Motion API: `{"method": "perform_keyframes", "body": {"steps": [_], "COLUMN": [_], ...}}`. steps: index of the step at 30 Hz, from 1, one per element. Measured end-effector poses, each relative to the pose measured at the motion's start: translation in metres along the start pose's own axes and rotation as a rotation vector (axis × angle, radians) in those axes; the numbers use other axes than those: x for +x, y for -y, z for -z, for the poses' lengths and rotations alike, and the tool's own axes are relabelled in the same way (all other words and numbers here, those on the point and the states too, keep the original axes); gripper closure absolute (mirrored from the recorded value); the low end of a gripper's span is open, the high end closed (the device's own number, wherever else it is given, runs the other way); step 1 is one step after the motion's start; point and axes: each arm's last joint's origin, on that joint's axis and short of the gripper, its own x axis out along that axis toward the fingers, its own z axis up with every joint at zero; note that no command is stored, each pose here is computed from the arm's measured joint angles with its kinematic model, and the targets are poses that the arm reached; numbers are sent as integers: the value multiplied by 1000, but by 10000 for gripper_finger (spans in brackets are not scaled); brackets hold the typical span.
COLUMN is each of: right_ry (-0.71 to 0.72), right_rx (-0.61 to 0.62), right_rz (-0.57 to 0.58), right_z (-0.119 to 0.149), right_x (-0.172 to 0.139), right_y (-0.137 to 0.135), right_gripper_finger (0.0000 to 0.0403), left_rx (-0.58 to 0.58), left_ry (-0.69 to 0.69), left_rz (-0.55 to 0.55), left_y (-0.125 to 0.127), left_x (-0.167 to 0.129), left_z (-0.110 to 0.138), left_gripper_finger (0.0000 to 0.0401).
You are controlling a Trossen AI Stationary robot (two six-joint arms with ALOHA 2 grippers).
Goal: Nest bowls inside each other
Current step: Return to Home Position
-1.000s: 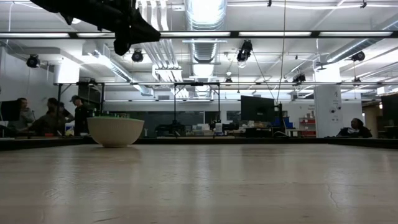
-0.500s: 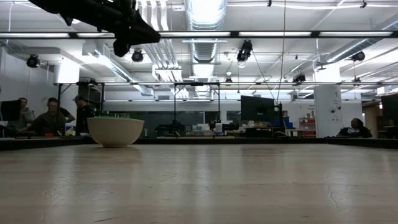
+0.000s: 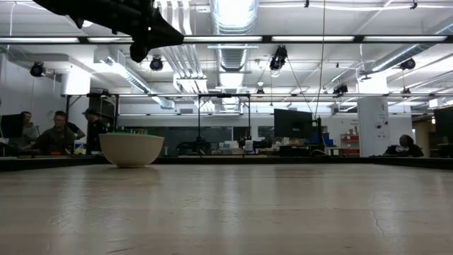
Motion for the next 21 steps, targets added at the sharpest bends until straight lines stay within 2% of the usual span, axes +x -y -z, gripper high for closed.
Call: {"method": "perform_keyframes", "body": {"steps": [5,13,21], "right_ry": [-17,4,12], "right_rx": [47,41,66], "right_rz": [94,95,91], "right_z": [21,40,60], "right_x": [-16,-32,-38], "right_y": [-8,-18,-27], "right_gripper_finger": [351,351,351], "left_rx": [-5,5,34], "left_ry": [1,-3,-29], "left_rz": [-3,-1,73], "left_y": [0,0,12], "left_x": [0,0,1], "left_z": [0,1,7], "left_gripper_finger": [334,334,334]}}
